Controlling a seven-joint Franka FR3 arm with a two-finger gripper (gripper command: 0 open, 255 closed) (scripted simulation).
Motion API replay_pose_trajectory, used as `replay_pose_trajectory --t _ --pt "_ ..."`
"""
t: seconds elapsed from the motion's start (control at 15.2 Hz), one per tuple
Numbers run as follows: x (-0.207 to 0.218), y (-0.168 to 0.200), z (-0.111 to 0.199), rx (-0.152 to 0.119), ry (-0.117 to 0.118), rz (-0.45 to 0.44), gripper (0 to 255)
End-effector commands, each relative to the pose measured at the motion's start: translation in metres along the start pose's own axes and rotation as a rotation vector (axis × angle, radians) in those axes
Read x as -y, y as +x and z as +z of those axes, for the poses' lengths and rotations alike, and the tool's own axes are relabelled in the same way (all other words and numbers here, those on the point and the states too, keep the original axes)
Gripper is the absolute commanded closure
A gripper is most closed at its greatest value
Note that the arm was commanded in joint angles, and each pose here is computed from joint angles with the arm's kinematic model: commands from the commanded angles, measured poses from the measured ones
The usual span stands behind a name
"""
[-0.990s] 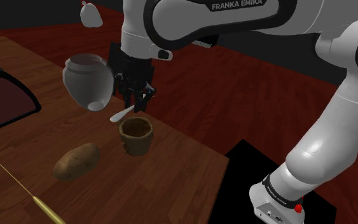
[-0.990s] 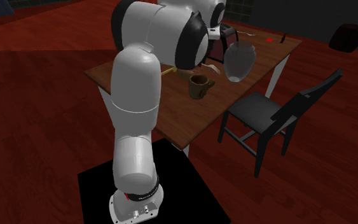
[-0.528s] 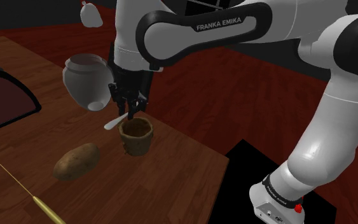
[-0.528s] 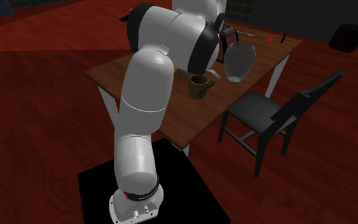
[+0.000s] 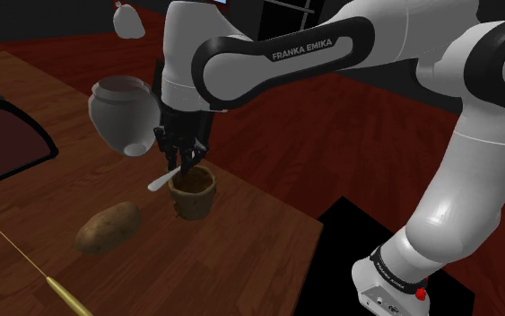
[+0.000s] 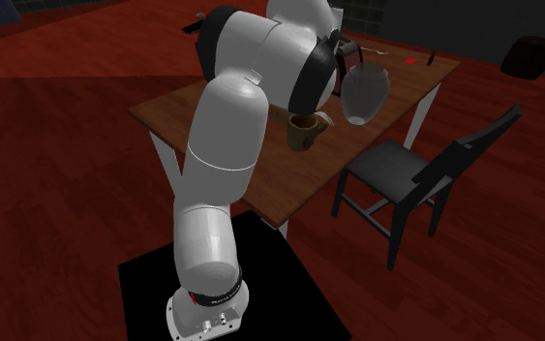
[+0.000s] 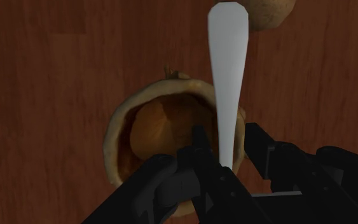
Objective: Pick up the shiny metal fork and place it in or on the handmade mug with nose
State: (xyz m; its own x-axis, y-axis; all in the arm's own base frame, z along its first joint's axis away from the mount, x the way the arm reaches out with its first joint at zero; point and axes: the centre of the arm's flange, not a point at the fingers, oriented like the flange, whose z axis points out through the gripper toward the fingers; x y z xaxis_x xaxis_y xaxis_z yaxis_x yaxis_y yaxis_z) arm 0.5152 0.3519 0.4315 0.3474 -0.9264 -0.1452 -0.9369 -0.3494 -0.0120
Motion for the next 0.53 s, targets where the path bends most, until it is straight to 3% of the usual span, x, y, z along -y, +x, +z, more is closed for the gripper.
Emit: replay_pose_trajectory --t 0.0,0.13,0.2,0.46 --pt "0.0 0.0001 0.0004 0.0 0.0 0.0 255" --pt "0.0 0.0001 0.0004 0.0 0.0 0.0 255" --pt "0.0 0.0001 0.0004 0.0 0.0 0.0 0" --pt "0.0 0.0002 0.0004 0.0 0.0 0.0 0"
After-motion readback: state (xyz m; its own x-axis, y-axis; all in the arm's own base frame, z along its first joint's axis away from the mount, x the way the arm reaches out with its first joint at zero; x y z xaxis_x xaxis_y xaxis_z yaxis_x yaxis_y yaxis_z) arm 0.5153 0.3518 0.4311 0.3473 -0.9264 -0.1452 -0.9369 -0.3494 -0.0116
